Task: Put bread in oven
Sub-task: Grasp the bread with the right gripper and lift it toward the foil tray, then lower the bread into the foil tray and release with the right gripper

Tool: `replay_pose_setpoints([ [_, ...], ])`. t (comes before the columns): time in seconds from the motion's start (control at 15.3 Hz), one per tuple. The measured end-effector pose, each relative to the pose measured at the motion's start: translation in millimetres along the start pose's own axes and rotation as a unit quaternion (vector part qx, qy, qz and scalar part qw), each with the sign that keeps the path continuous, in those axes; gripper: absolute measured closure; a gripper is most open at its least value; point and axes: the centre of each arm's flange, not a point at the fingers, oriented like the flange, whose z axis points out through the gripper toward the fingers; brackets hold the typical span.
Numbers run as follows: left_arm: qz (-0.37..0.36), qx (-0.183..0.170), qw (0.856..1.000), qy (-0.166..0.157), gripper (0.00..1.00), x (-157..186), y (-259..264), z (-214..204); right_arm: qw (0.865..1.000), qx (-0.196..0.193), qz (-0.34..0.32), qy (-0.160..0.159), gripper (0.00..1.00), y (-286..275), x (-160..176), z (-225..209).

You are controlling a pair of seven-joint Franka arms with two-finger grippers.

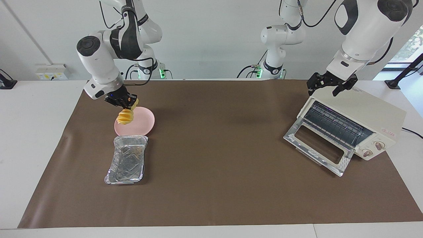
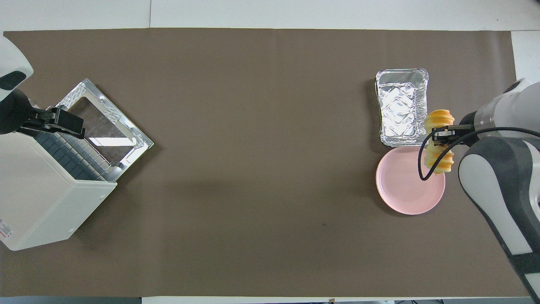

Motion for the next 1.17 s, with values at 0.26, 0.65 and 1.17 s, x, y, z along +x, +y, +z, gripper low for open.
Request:
replay_pose_setpoints([
  [0.26,0.0,0.0,1.0,0.0,0.0,0,0,0,1.0,-0.004,-0.005,0.029,0.84,1,48,47],
  [0.65,0.0,0.0,1.0,0.0,0.0,0,0,0,1.0,0.004,-0.005,0.009,0.83,-7,58,97],
  [1.17,0.0,0.0,1.0,0.0,0.0,0,0,0,1.0,0.012,0.002,0.018,0.77,-9,65,125],
])
